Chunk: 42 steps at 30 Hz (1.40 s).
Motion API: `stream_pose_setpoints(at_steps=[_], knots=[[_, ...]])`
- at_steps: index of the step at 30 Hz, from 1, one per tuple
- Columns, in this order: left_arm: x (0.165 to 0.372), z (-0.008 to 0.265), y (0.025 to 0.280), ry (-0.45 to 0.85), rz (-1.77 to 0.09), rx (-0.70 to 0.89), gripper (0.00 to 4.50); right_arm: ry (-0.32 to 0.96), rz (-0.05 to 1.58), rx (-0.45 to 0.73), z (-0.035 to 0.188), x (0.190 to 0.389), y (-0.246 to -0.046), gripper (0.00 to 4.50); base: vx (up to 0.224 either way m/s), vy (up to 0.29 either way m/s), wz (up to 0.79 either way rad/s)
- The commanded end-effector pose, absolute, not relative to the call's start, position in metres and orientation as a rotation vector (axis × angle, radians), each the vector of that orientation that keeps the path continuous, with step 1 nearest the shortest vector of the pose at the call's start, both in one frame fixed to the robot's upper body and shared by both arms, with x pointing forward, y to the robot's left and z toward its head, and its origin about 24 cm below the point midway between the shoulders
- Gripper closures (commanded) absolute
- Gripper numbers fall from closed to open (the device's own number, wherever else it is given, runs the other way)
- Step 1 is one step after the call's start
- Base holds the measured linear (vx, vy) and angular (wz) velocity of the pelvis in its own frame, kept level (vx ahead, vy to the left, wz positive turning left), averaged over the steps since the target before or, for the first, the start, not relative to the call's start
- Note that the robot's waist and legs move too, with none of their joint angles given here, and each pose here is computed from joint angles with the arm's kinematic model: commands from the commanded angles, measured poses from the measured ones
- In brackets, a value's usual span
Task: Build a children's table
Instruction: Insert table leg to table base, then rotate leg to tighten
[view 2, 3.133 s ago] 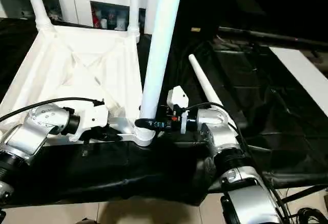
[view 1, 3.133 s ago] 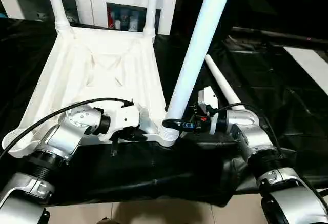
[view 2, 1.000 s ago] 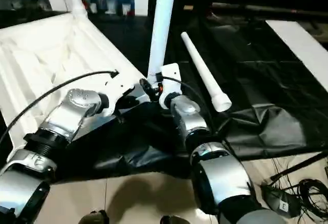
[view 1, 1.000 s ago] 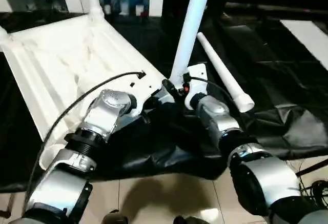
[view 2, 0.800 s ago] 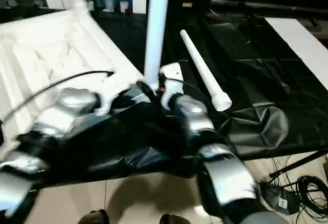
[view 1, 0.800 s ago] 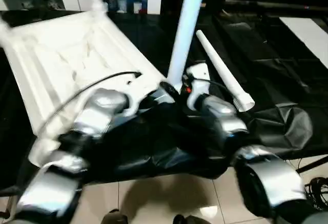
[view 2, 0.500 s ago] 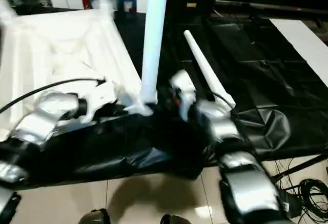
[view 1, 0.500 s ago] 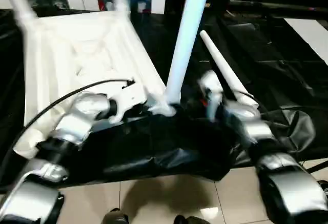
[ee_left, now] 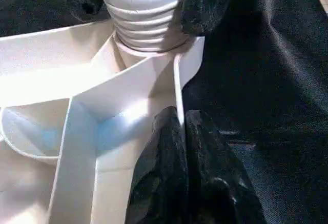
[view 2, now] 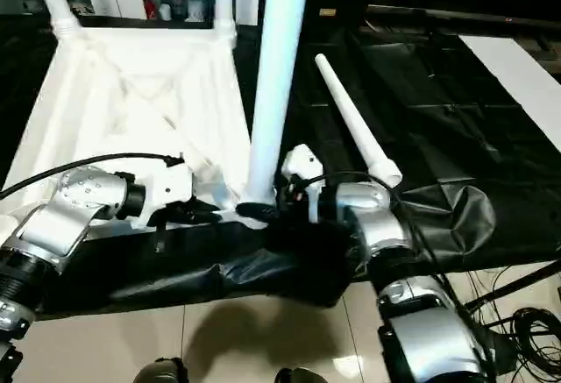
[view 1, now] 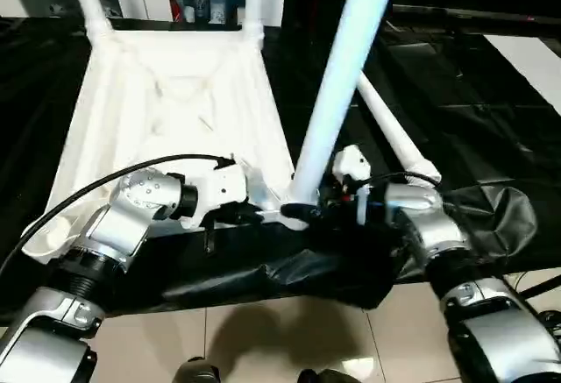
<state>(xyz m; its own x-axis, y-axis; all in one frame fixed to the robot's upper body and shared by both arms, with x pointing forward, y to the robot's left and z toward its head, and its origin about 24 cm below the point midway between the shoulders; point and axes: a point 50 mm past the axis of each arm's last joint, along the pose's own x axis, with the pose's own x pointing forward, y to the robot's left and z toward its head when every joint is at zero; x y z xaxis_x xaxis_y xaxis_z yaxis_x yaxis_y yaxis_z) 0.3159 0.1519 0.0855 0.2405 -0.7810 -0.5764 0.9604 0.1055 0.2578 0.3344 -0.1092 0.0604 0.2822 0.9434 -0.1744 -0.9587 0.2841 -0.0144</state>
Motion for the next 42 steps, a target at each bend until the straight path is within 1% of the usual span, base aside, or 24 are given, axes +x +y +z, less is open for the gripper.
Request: stream_pose_setpoints(at_steps=[1, 2, 4, 6, 9, 14, 21, 25, 26, 27, 28, 29, 30, 31, 33, 34, 35, 36, 38, 40, 42], knots=[[0.31, 0.08, 0.143, 0.31, -1.378, 0.64, 4.5, 0.154, 1.296, -0.154, 0.059, 0.332, -0.113, 1.13, 0.0, 0.0, 0.0], [0.31, 0.08, 0.143, 0.31, -1.379, 0.639, 4.5, 0.155, 1.296, -0.157, 0.059, 0.332, -0.113, 1.13, 0.0, 0.0, 0.0], [0.31, 0.08, 0.143, 0.31, -1.38, 0.639, 4.5, 0.159, 1.299, -0.166, 0.058, 0.332, -0.113, 1.4, 0.0, 0.0, 0.0], [0.309, 0.08, 0.144, 0.31, -1.38, 0.639, 4.5, 0.162, 1.302, -0.177, 0.057, 0.331, -0.113, 1.4, 0.0, 0.0, 0.0], [0.31, 0.08, 0.144, 0.312, -1.379, 0.641, 4.5, 0.165, 1.301, -0.177, 0.056, 0.331, -0.113, 1.68, 0.0, 0.0, 0.0], [0.31, 0.079, 0.145, 0.314, -1.374, 0.64, 4.5, 0.171, 1.299, -0.177, 0.054, 0.331, -0.112, 1.77, 0.0, 0.0, 0.0], [0.311, 0.078, 0.147, 0.327, -1.355, 0.646, 4.5, 0.194, 1.277, -0.173, 0.049, 0.331, -0.111, 1.78, 0.0, 0.0, 0.0], [0.324, 0.067, 0.151, 0.416, -1.18, 0.671, 4.5, 0.288, 1.028, -0.123, 0.03, 0.337, -0.111, 1.78, 0.0, 0.0, 0.0], [0.329, 0.062, 0.149, 0.453, -1.111, 0.65, 4.5, 0.325, 0.917, -0.101, 0.021, 0.339, -0.109, 1.78, 0.0, 0.0, 0.0], [0.329, 0.061, 0.149, 0.456, -1.106, 0.648, 4.5, 0.328, 0.906, -0.099, 0.02, 0.339, -0.109, 1.78, -0.057, -0.011, 0.01], [0.335, 0.058, 0.142, 0.487, -1.048, 0.608, 4.5, 0.355, 0.805, -0.074, 0.013, 0.34, -0.103, 1.78, -0.058, -0.009, -0.01], [0.335, 0.058, 0.142, 0.487, -1.048, 0.608, 4.5, 0.355, 0.805, -0.074, 0.013, 0.34, -0.103, 1.78, -0.058, -0.009, -0.01], [0.339, 0.057, 0.134, 0.505, -1.007, 0.571, 4.5, 0.378, 0.709, -0.046, 0.009, 0.342, -0.097, 1.78, -0.052, -0.003, -0.04], [0.339, 0.057, 0.134, 0.505, -1.007, 0.571, 4.5, 0.378, 0.709, -0.046, 0.009, 0.342, -0.097, 1.78, 0.0, 0.0, 0.0], [0.351, 0.057, 0.117, 0.512, -0.897, 0.508, 4.5, 0.398, 0.57, 0.002, 0.008, 0.346, -0.081, 1.78, 0.0, 0.0, 0.0], [0.353, 0.058, 0.115, 0.512, -0.879, 0.502, 4.5, 0.399, 0.551, 0.011, 0.008, 0.346, -0.079, 1.78, 0.0, 0.0, 0.0], [0.358, 0.059, 0.108, 0.515, -0.827, 0.491, 4.5, 0.397, 0.49, 0.042, 0.011, 0.349, -0.07, 1.78, 0.0, 0.0, 0.0], [0.359, 0.059, 0.106, 0.516, -0.815, 0.49, 4.5, 0.395, 0.471, 0.054, 0.012, 0.35, -0.068, 1.78, 0.0, 0.0, 0.0], [0.362, 0.06, 0.104, 0.511, -0.796, 0.504, 4.5, 0.377, 0.47, 0.04, 0.017, 0.353, -0.06, 1.78, 0.0, 0.0, 0.0], [0.362, 0.06, 0.104, 0.51, -0.795, 0.513, 4.5, 0.368, 0.476, 0.038, 0.019, 0.354, -0.057, 1.78, 0.0, 0.0, 0.0], [0.362, 0.061, 0.104, 0.503, -0.807, 0.529, 4.5, 0.339, 0.553, 0.079, 0.026, 0.354, -0.047, 1.78, 0.0, 0.0, 0.0]])
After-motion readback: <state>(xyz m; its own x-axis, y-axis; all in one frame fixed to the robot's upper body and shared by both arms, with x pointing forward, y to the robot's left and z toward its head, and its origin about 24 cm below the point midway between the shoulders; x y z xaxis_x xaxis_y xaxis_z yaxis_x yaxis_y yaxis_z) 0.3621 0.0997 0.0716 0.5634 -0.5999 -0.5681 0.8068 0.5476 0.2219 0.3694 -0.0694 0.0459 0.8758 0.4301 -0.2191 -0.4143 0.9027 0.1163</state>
